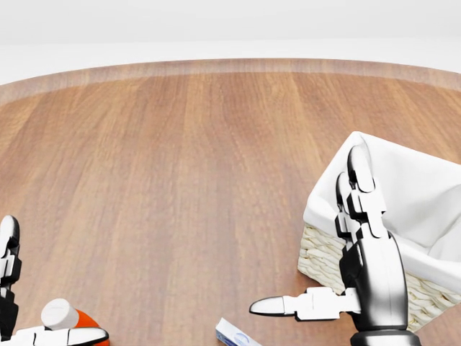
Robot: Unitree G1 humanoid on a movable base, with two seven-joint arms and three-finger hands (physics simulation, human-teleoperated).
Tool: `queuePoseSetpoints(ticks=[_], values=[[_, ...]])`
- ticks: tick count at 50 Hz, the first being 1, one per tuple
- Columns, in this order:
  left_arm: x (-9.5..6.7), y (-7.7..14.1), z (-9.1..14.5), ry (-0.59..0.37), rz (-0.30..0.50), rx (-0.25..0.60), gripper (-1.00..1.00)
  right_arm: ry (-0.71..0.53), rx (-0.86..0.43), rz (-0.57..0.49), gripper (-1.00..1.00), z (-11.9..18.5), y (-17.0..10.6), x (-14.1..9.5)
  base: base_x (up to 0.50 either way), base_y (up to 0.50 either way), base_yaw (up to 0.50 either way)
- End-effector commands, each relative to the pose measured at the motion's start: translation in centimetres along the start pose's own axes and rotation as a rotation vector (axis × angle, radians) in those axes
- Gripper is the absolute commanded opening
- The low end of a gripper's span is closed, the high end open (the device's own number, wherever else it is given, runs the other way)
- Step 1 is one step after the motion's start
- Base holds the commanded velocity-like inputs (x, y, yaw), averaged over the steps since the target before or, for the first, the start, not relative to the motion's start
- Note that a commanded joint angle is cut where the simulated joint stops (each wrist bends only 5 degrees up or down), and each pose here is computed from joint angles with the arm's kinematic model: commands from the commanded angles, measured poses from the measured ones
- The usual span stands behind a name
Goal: Pick up the ketchup, and put it in the basket.
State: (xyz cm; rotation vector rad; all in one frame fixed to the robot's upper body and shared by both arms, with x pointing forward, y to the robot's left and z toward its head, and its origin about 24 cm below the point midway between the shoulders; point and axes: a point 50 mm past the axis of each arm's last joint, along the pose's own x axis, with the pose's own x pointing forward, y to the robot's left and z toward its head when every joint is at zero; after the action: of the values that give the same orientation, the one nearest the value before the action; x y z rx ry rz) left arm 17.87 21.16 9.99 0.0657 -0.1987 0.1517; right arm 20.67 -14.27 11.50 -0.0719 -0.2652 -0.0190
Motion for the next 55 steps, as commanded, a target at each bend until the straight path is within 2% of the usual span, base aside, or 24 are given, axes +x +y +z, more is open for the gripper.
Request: queuePoseSetpoints(ticks=[1,9,30,34,35,42,43,44,55], values=[[-0.2,1.6,-2.0,0.048,0.048,0.056,1.0,0.001,0.0,0.003,1.0,0.0,0.0,0.0,0.0,0.0,0.0],[0.2,2.2,-3.7,0.082,0.071,0.076,1.0,0.003,-0.002,0.002,1.0,-0.1,0.0,0.0,0.0,0.0,0.0],[0.7,2.7,-9.3,0.306,0.096,0.084,1.0,0.004,-0.006,0.0,1.0,-0.1,0.0,0.0,0.0,0.0,0.0],[0.7,2.8,-10.7,0.367,0.102,0.092,1.0,0.009,-0.007,0.001,1.0,-0.2,0.0,0.1,0.0,0.0,0.0],[0.7,3.0,-11.8,0.416,0.11,0.097,1.0,0.008,-0.008,0.002,1.0,-0.2,0.0,0.1,0.0,0.0,0.0],[0.6,3.0,-13.4,0.487,0.117,0.104,1.0,0.012,-0.009,0.001,1.0,-0.3,0.1,0.1,0.0,0.0,0.0],[-0.1,2.5,-16.9,0.665,0.116,0.127,1.0,0.003,-0.011,0.004,1.0,-0.1,0.2,0.0,0.0,0.0,0.0],[-0.2,2.5,-17.5,0.695,0.117,0.133,1.0,0.004,-0.012,0.005,1.0,-0.1,0.2,0.0,0.0,0.0,0.0],[-0.2,2.5,-17.6,0.705,0.115,0.145,1.0,0.002,-0.011,0.004,1.0,-0.1,0.2,0.0,0.0,0.0,0.0]])
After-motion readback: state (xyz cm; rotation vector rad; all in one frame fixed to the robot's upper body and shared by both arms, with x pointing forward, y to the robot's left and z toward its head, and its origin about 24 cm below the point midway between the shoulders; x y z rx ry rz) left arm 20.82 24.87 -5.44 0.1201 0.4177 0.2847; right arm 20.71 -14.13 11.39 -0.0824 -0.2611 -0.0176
